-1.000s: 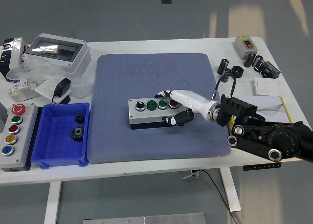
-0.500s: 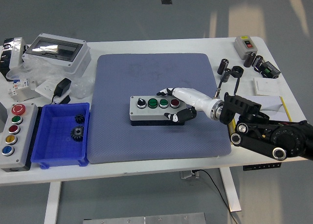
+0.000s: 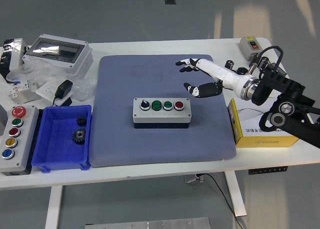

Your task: Pick up the button,place it on the desk,press the button,press the button

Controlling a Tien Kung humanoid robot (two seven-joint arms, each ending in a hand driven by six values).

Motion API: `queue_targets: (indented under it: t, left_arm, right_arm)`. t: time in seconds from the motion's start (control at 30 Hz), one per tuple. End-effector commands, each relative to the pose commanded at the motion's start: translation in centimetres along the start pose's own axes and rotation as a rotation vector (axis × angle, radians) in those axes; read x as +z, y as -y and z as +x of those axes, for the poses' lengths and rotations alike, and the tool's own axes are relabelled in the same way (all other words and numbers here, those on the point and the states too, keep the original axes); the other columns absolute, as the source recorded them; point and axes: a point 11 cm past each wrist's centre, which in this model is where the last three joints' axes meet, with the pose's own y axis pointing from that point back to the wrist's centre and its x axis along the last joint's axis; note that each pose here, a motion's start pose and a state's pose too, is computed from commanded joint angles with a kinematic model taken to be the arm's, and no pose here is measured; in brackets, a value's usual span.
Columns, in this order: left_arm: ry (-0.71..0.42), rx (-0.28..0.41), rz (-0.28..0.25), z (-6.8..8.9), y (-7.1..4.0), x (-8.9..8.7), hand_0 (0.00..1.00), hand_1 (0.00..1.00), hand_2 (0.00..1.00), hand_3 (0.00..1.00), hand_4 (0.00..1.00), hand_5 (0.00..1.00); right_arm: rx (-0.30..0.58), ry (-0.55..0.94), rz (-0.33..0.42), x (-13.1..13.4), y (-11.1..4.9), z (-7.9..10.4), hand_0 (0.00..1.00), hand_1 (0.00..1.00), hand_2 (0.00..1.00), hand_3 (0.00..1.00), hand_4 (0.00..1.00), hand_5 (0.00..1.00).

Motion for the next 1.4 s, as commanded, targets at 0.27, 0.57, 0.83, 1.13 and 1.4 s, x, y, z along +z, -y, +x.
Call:
queue_targets:
  t: [0.27,0.57,0.83,1.13,1.4]
  left_arm:
    - [0.000,0.002,0.003,0.2,0.0,-0.1,0.646,0.632,0.569,0.600,0.627,0.205]
    - [-0.004,0.003,0.016,0.4,0.0,-0.2,0.646,0.632,0.566,0.599,0.616,0.177]
    - [-0.004,0.002,0.016,0.4,0.0,-0.1,0.645,0.633,0.564,0.599,0.614,0.169]
    - [-0.001,0.002,0.015,0.5,-0.1,-0.1,0.646,0.633,0.563,0.599,0.615,0.168]
    - [-0.002,0.001,0.012,0.5,-0.1,0.0,0.646,0.633,0.562,0.598,0.615,0.170]
  right_arm:
    - [-0.231,0.060,-0.107,-1.4,-0.7,0.2,0.934,0.905,0.872,0.935,0.482,0.002]
    - [-0.380,0.058,-0.182,-1.3,0.5,-1.7,0.076,0.187,0.347,0.922,0.310,0.056]
    - [-0.383,0.047,-0.230,-0.5,2.3,-3.1,0.048,0.136,0.273,0.933,0.302,0.010]
    - [-0.403,0.032,-0.238,-0.8,3.2,-4.5,0.039,0.122,0.234,0.909,0.238,0.027]
    - [-0.418,0.038,-0.261,-0.1,3.5,-5.5,0.040,0.118,0.226,0.899,0.262,0.015]
